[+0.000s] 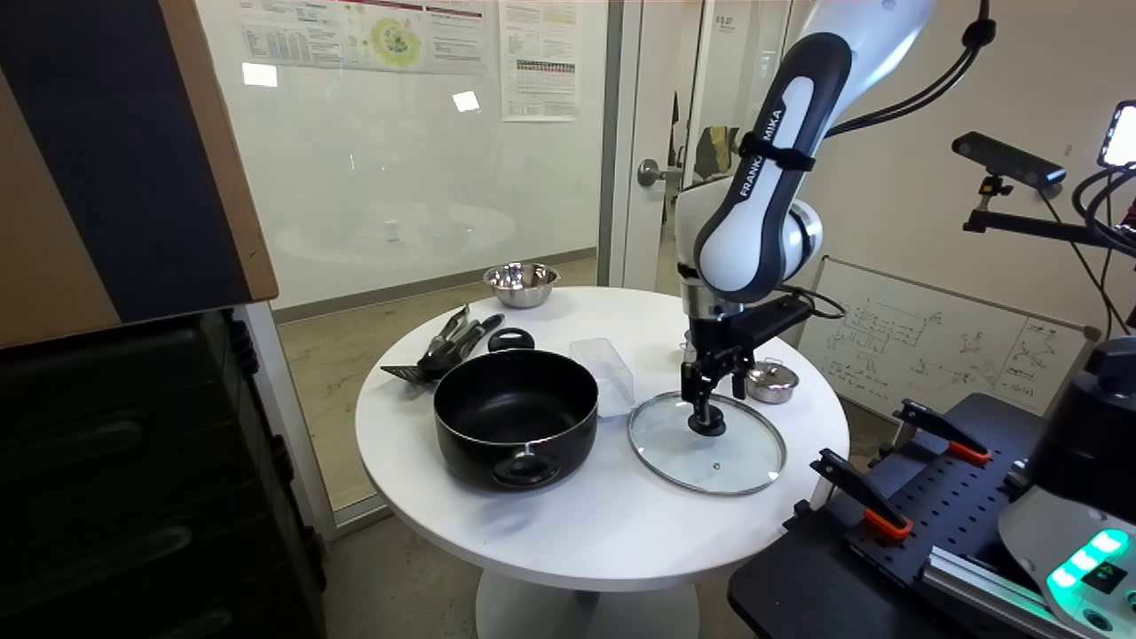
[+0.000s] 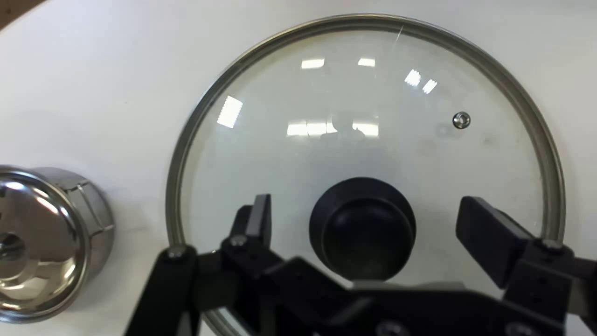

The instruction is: Put the lid on the black pot then remove the lids from the silver pots.

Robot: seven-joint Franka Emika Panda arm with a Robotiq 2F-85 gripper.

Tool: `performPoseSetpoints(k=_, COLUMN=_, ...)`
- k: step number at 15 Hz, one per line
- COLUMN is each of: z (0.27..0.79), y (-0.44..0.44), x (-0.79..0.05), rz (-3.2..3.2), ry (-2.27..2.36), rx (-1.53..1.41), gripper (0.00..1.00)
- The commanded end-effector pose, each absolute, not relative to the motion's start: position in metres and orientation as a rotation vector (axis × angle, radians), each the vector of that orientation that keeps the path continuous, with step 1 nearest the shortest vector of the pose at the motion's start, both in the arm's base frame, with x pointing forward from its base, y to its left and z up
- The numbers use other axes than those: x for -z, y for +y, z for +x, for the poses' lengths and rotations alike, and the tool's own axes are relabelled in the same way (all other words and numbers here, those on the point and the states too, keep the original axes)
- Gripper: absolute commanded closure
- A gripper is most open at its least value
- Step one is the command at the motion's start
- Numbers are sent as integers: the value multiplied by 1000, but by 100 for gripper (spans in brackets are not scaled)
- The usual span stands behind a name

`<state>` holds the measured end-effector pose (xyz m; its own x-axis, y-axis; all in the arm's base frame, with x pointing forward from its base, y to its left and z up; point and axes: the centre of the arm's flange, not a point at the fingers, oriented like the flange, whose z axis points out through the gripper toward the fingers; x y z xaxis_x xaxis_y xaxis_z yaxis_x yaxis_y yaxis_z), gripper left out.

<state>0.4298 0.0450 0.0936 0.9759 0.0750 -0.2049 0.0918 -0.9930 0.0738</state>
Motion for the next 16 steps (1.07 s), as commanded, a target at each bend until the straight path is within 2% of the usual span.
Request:
performPoseSetpoints(k=1, z=437, y=45, x=-83, rz=3030, ry=120, rx=303, gripper=0)
performPoseSetpoints(k=7, z=444, y=46, x=-75, rz=3029, ry=126, rx=295, gripper=13)
performPoseSetpoints(k=8, z=445, y=47, x=-73, rz=3030, ry=128, rx=295, gripper=36)
performPoseSetpoints(k=10, z=446, y=49, x=-71, rz=3028, ry=134, rx=294, gripper=39)
performPoseSetpoints(k=15, z=450, y=52, x=-69, rz=3027, ry=145, rx=291, gripper=74)
performPoseSetpoints(k=16, z=450, y=52, x=-69, rz=3029, ry=146, rx=289, gripper=74)
